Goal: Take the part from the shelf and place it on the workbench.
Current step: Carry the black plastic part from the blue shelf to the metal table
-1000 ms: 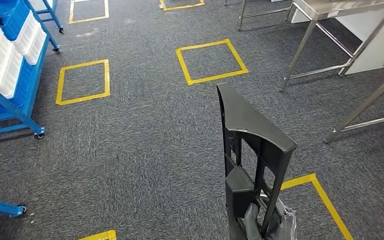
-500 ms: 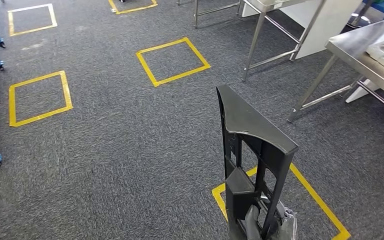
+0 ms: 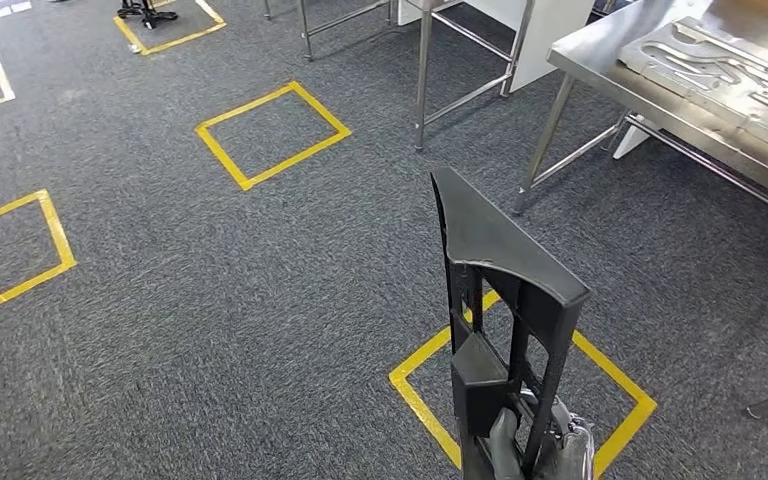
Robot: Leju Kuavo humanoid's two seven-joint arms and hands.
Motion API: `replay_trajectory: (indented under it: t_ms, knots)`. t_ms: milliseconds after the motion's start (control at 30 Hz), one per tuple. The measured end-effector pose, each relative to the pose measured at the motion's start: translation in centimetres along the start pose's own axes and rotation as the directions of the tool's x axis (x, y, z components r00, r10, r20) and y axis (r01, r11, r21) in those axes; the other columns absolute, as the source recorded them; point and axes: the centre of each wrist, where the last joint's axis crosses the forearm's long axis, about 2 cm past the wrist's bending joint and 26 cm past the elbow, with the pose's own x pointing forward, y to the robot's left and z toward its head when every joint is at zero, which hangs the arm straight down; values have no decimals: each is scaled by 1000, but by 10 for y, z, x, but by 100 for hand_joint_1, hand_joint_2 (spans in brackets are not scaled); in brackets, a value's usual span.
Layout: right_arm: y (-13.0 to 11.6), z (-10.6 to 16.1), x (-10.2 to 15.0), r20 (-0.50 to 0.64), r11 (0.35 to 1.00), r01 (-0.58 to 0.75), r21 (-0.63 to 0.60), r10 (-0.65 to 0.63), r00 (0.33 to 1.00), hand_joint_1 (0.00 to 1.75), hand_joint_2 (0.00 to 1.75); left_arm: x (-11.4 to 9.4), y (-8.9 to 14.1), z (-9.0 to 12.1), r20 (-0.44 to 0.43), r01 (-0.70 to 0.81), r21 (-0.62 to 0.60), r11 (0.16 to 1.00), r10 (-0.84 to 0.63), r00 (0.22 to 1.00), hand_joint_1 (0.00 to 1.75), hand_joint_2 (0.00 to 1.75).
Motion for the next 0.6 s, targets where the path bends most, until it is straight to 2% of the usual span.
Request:
replay_trajectory:
  t_ms: [600]
  knots:
    - [0,-1,0,-3,1000,-3,2,3,1000,175,175,-1,0,0,0,-5,4,1000,5,1000,0,0]
